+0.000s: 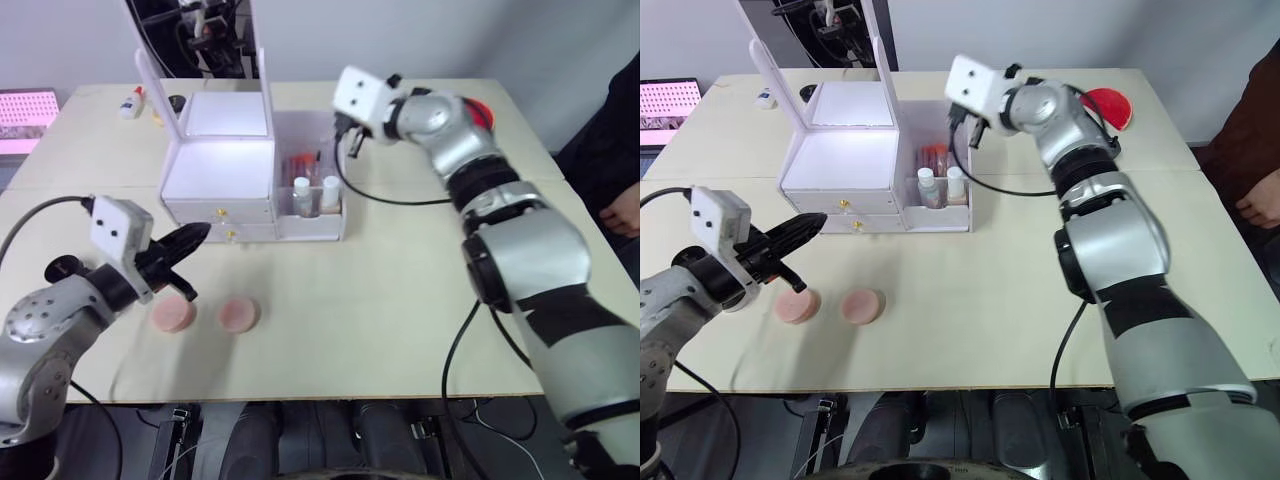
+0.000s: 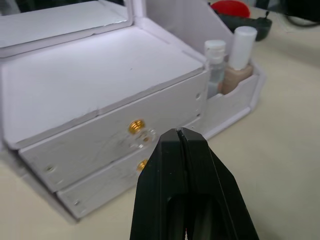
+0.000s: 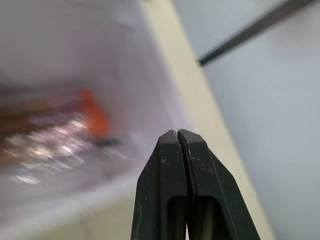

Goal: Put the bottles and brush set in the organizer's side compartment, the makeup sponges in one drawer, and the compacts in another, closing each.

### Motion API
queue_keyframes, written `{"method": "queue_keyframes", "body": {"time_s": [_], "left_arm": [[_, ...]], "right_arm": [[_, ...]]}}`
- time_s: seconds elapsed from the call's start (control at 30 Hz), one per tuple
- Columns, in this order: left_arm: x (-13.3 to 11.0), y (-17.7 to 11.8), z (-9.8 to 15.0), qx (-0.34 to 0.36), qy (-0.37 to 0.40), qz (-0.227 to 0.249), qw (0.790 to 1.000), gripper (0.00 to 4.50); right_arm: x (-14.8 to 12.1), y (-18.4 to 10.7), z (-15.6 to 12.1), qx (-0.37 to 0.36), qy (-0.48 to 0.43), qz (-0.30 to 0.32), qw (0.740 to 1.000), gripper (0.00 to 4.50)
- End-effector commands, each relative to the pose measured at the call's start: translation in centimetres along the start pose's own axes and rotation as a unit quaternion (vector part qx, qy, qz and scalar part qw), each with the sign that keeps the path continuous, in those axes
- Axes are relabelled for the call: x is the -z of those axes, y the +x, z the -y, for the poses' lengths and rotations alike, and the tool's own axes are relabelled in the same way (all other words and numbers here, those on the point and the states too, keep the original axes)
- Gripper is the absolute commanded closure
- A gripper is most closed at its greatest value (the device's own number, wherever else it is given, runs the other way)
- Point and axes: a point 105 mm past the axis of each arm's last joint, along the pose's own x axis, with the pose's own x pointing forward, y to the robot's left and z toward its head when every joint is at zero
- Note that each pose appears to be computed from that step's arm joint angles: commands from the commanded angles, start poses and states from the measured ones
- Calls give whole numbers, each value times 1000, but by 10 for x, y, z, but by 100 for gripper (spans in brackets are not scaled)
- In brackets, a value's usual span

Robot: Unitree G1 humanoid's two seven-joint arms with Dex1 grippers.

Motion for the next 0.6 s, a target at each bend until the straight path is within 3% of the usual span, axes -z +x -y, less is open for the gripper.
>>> {"method": "queue_keyframes", "body": {"time_s": [0.03, 0.17, 0.2, 0.27, 0.5, 0.6], "left_arm": [[-13, -12, -13, -23, 25, 18, 999, 450], [-13, -26, -24, -35, 30, 11, 999, 450], [-13, -33, -29, -43, 36, 8, 998, 425], [-13, -52, -44, -69, 41, 4, 997, 370], [3, -126, -89, -152, 57, -37, 986, 21], [15, -156, -102, -196, 45, -42, 979, 3]], "right_arm": [[-34, -19, 25, -8, 18, 87, 996, 446], [-11, -41, 24, -47, 78, 113, 989, 446], [2, -50, 22, -57, 97, 114, 987, 422], [26, -67, 19, -70, 149, 119, 979, 369], [95, -125, 5, -49, 239, 101, 964, 23], [118, -145, -8, -35, 275, 92, 956, 5]]}}
